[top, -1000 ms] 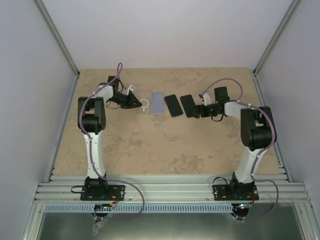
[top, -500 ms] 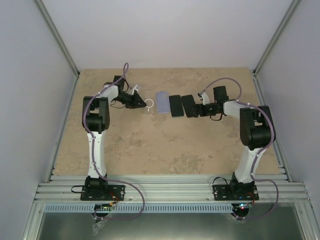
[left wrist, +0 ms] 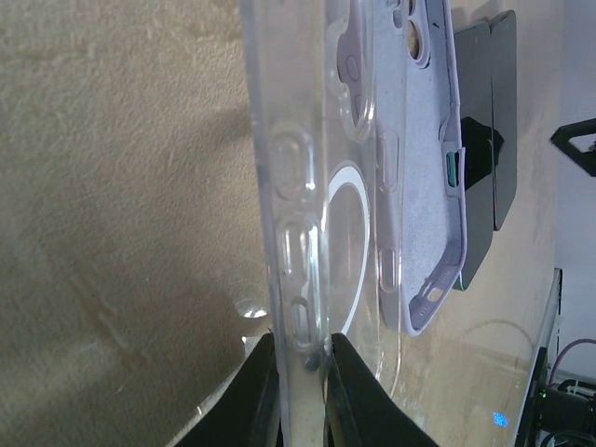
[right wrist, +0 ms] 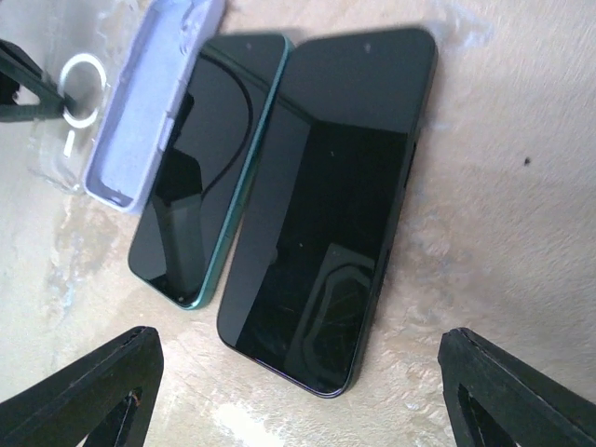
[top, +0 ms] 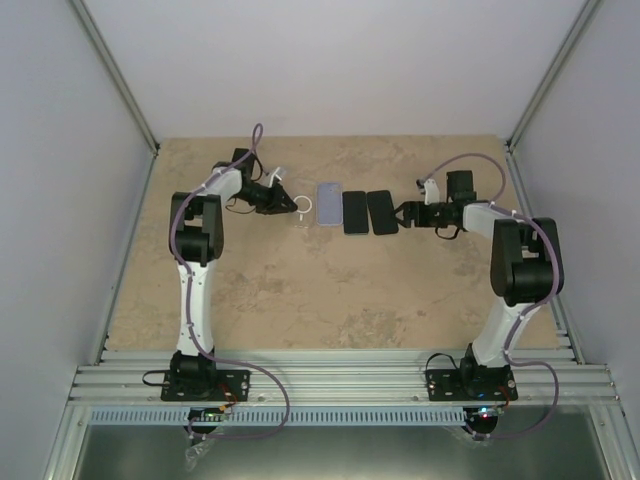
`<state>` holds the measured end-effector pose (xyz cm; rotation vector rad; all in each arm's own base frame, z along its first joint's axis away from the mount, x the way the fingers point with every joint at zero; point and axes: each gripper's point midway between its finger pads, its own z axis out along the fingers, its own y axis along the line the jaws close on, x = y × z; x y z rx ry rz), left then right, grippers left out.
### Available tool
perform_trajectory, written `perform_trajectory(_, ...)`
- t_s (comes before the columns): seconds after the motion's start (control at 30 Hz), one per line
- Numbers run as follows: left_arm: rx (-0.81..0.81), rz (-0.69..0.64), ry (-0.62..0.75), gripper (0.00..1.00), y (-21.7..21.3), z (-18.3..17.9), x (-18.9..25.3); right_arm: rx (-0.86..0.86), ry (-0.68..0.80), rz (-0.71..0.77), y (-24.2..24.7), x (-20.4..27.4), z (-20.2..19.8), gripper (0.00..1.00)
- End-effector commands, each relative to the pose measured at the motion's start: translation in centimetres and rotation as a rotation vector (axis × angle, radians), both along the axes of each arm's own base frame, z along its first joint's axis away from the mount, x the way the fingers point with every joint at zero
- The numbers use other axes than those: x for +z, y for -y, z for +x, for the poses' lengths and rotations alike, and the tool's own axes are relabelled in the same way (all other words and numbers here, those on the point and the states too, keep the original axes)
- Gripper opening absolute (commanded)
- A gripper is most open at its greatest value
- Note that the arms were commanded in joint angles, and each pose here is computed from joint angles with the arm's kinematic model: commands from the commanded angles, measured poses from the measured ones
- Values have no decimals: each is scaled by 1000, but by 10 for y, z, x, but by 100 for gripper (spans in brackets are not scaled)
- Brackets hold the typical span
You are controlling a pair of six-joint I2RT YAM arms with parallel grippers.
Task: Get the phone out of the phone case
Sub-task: Place the phone case at the center of the board.
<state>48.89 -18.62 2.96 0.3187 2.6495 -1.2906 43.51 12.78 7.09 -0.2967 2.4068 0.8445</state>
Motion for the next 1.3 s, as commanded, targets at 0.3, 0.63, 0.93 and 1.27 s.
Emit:
perform_trajectory(0.3,102,23,-42,3,-8,10,-16,20,-97,31,-13,-33,-9,83)
perform_trajectory(0.63,103,92,10,44,-14,9,-6,66,-84,72,-27,-22,-11,83)
perform_trajectory(0.93,179,269,184,99,-46,14,44,50,77,22,-12,34,-3,86)
perform_trajectory(1.27,210,413,413,99,-75,5,139,30,308,-47,11,126,3,98)
